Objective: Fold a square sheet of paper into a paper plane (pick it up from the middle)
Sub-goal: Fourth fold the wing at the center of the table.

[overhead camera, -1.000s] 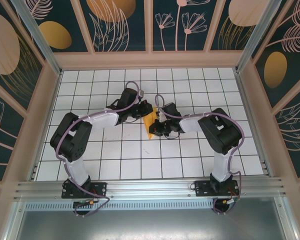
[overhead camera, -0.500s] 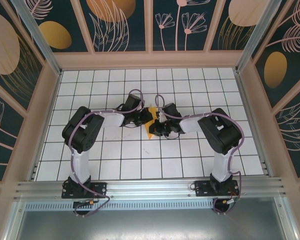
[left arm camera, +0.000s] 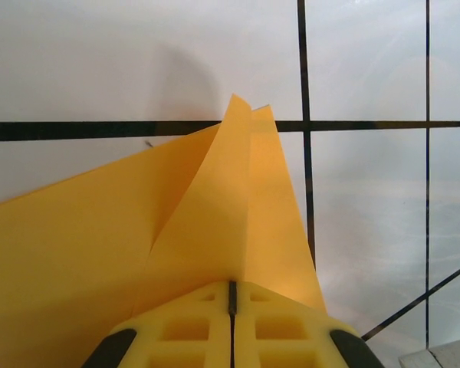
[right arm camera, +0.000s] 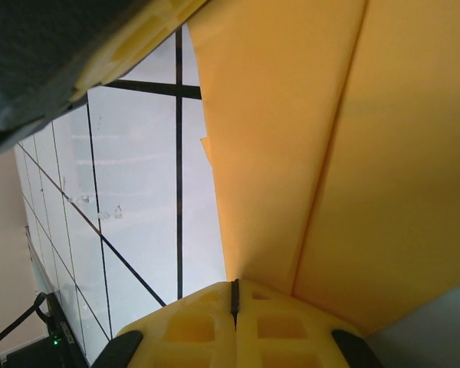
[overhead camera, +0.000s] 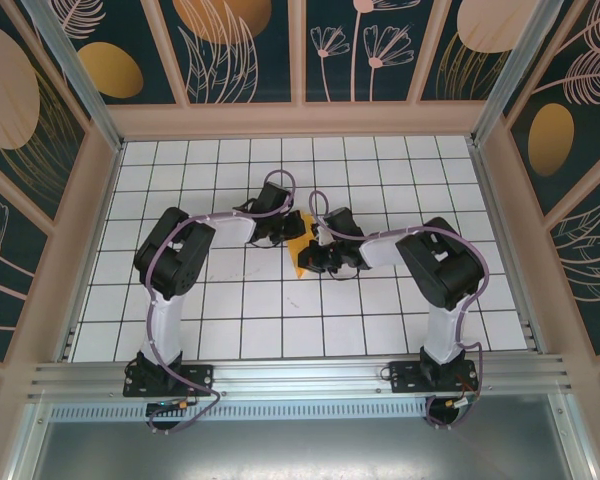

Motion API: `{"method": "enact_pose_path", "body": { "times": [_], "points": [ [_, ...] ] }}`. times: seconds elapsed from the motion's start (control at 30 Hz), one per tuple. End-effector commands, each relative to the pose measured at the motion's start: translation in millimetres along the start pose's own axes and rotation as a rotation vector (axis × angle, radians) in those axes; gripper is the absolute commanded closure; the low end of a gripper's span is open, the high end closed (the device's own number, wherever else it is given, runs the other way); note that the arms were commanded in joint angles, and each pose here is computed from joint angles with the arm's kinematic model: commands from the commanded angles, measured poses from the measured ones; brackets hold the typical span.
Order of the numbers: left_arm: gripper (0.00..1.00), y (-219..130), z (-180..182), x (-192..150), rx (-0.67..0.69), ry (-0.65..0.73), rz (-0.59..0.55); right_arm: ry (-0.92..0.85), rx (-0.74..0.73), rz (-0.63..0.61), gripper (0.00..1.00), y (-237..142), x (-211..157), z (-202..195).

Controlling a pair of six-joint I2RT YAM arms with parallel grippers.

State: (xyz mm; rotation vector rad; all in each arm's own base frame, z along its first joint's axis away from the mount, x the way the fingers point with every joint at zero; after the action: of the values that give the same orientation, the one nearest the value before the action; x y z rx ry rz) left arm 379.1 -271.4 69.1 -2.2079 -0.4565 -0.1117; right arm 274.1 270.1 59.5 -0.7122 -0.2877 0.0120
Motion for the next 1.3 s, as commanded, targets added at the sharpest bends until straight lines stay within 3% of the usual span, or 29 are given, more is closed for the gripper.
{"method": "enact_pose_path", "body": {
  "times": [0.0, 1.27],
  "points": [
    [0.92, 8.9, 24.6, 18.3, 0.087, 0.027, -0.050, 0.112, -0.227, 0.214, 1.00, 13.2, -68.2, -51.8],
    [0.87, 34.3, 23.0, 94.3, 0.060, 0.084, -0.127, 0.105, -0.261, 0.265, 1.00, 8.7, -79.5, -56.8]
  ]
}}
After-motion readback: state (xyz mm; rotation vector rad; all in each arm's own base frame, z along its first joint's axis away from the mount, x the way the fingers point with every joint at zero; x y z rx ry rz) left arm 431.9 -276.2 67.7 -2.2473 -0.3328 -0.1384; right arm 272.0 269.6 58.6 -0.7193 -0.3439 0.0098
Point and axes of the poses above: each hand's point on the last joint's axis, 136 mm out from that joint toward the fingers, its own y axis out along the fingers, its own z axis along the line the jaws close on, x = y × z, the point moved 7 cm from there along -y, back along the fingers, and after that the axes turned 8 degrees about -y, right-handed, at the moved point
